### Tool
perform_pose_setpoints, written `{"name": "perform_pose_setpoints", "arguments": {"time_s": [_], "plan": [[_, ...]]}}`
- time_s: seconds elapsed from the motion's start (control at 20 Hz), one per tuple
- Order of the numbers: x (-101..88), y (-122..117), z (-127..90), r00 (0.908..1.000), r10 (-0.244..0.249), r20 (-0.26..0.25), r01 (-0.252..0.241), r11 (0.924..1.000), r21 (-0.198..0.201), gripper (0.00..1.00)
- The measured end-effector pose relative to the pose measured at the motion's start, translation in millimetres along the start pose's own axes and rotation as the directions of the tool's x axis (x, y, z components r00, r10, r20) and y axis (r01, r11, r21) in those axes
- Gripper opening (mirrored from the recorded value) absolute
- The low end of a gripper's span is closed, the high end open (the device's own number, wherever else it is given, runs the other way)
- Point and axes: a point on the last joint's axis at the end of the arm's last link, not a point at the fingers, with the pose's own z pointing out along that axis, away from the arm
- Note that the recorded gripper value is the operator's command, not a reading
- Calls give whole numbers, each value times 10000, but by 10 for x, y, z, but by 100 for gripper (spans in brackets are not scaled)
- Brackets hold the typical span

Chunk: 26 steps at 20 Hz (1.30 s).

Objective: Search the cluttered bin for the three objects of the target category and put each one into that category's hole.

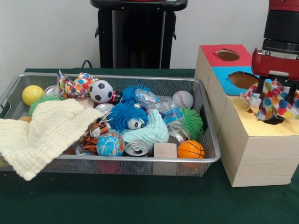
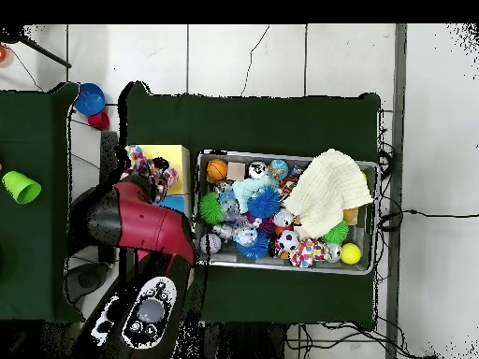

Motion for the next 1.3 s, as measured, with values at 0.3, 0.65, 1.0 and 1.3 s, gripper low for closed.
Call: {"name": "perform_pose_setpoints", "arguments": {"time_s": [0.3, 0.65, 1.0, 1.3], "plan": [[6, -11, -12, 10000, -21, 18, 21, 10000, 44, 100], [21, -18, -92, 9994, -239, 232, 232, 9994, 267, 100], [78, -48, -174, 9993, -357, -104, 362, 9982, 488, 100], [129, -58, -220, 9972, -300, -683, 334, 9982, 502, 0]]}}
